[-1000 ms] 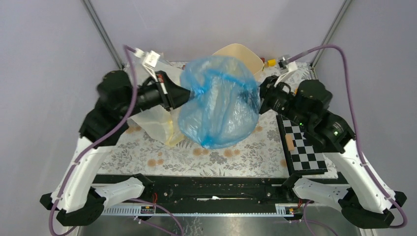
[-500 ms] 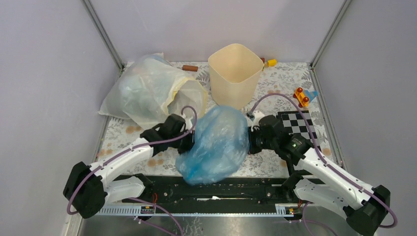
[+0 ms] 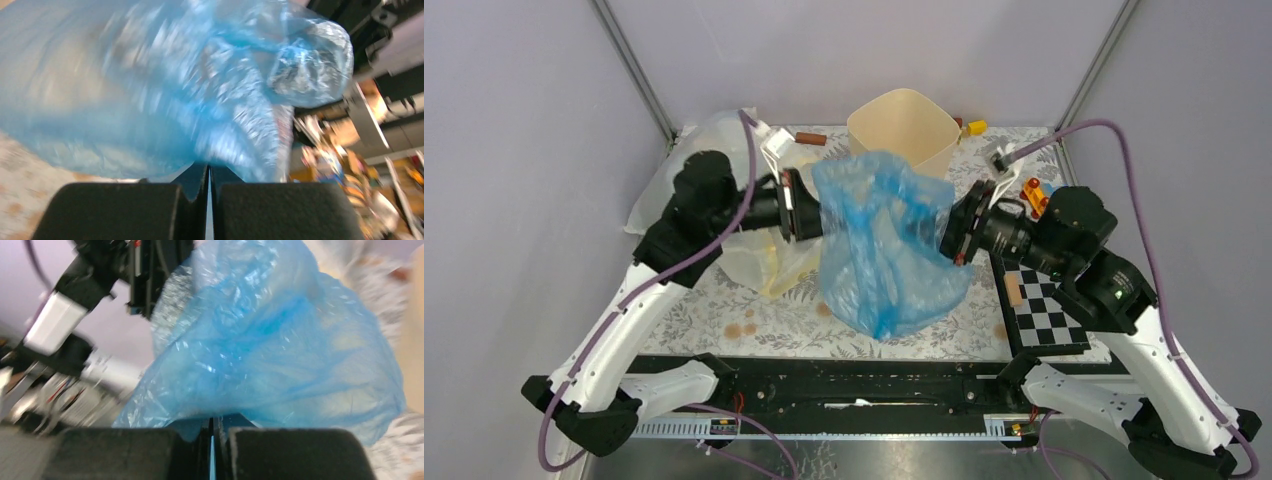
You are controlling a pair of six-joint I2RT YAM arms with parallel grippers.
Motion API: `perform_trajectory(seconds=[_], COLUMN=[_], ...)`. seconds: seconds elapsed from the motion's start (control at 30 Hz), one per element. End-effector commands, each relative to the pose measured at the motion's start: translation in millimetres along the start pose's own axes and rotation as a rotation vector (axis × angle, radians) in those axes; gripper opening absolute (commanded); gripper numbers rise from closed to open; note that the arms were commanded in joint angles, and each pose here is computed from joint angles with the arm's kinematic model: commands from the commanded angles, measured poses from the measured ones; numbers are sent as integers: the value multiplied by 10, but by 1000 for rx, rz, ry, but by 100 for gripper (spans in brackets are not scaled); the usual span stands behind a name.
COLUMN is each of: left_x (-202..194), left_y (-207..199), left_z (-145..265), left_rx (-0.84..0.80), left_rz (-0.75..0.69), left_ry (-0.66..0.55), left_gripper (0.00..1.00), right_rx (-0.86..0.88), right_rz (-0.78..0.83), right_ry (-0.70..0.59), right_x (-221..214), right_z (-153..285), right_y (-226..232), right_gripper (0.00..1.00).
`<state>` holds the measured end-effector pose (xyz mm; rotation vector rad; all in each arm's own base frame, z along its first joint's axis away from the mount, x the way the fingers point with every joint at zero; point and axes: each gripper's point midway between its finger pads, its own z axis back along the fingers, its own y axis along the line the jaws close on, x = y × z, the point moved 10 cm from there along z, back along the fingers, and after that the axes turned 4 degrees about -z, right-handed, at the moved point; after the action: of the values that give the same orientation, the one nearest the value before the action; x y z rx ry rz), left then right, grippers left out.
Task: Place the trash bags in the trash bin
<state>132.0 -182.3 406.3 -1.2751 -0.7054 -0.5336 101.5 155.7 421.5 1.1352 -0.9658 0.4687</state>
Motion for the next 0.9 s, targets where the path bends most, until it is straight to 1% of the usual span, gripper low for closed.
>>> perform_trajectory(seconds=[0.0, 0.03, 0.07, 0.1, 0.13, 0.2, 0.27, 0.37, 0.47, 0.53, 0.6, 0.67, 0.73, 0.77, 0.87], left_x=[270, 178, 18, -172, -369, -753, -1074, -1352, -1331, -1184, -1005, -820, -702, -656, -535], left_y=[444, 693, 902, 1058, 1155, 1249, 1258, 1089, 776, 525, 280, 93, 42, 53, 169], left_z=[-44, -132, -210, -267, -312, -335, -303, -216, -113, -35, 26, 55, 31, 5, -86], left_rx=[246, 329, 357, 354, 342, 392, 438, 411, 305, 186, 67, -10, -15, 1, 94], left_rz=[20, 73, 128, 183, 219, 244, 258, 259, 237, 209, 161, 112, 90, 85, 78], left_ry=[-83, -46, 20, 93, 153, 220, 282, 373, 364, 316, 253, 197, 166, 149, 81], left_gripper=[0, 0, 0, 0, 0, 0, 0, 0, 0, 0, 0, 0, 0, 0, 0], right_rx=[-366, -454, -521, -564, -571, -538, -471, -320, -101, -2, 50, 75, 28, -31, -265], right_rz=[88, 94, 90, 80, 67, 24, -38, -132, -186, -180, -160, -138, -126, -119, -78], right_ry=[-115, -78, -20, 52, 137, 272, 345, 425, 441, 386, 318, 275, 263, 260, 198], right_x=[199, 125, 14, -129, -308, -673, -997, -1301, -1323, -1197, -1021, -847, -750, -728, -692], right_z=[-200, -264, -318, -361, -386, -371, -301, -162, -16, 77, 141, 152, 85, 23, -78], right_y=[-370, -516, -648, -767, -861, -985, -1033, -956, -713, -532, -376, -265, -280, -341, -576], right_gripper=[0, 0, 0, 0, 0, 0, 0, 0, 0, 0, 0, 0, 0, 0, 0])
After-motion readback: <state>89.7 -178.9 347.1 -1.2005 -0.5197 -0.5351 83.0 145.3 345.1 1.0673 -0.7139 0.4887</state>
